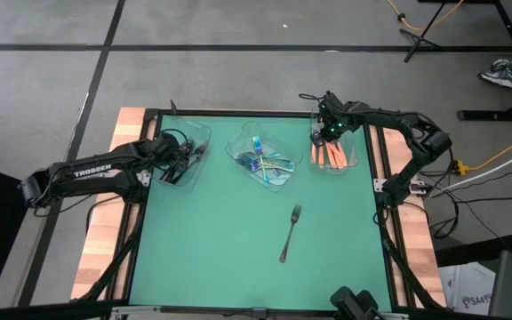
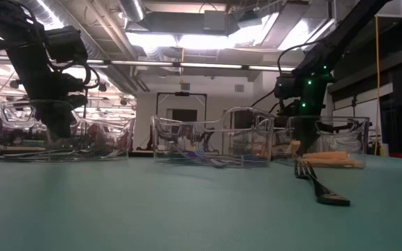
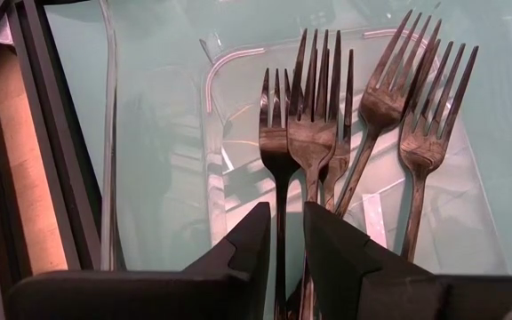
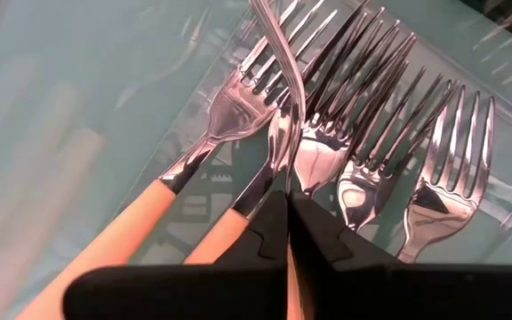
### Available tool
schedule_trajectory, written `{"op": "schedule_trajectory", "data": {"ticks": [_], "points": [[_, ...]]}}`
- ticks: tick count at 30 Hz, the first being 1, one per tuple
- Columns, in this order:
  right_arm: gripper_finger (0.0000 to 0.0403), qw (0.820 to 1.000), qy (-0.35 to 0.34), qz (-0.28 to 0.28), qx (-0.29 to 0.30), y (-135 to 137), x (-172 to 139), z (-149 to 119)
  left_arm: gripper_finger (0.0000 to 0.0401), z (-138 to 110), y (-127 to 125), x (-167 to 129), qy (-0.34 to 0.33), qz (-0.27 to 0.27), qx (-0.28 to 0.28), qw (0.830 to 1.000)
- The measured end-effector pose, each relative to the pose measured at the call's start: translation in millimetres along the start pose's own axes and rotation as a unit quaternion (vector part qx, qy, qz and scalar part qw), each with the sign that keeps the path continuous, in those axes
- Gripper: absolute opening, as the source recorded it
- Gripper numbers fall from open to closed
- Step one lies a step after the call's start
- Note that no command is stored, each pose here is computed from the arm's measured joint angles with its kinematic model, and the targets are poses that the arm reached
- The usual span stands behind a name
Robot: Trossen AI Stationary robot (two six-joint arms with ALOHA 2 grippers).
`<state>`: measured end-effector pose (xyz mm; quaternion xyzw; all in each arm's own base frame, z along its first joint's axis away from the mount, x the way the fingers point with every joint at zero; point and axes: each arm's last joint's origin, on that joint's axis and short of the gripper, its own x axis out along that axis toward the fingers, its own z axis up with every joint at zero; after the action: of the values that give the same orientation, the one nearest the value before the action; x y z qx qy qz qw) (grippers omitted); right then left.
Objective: Sort silverware by color (type)
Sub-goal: Put the orange fork into the right transparent bin, then put the black fork into the left transparent bin
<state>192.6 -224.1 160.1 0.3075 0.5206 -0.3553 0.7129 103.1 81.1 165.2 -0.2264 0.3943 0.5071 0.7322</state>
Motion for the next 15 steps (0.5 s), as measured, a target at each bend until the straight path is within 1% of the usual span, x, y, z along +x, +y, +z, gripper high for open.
{"op": "schedule_trajectory", "data": {"ticks": [4,6,15], "points": [[0.0003,1.000,0.000,0.000,0.000,0.0,0.2,0.0,0.0064,0.0,0.0,0.0,0.000,0.000,0.000,1.000],[0.0011,1.000,0.000,0.000,0.000,0.0,0.5,-0.1,0.0064,-0.1,0.1,0.0,0.000,0.000,0.000,1.000],[0.0088,1.000,-0.003,0.000,0.000,0.0,1.0,0.5,0.0064,0.0,0.0,0.0,0.000,0.000,0.000,1.000]]}}
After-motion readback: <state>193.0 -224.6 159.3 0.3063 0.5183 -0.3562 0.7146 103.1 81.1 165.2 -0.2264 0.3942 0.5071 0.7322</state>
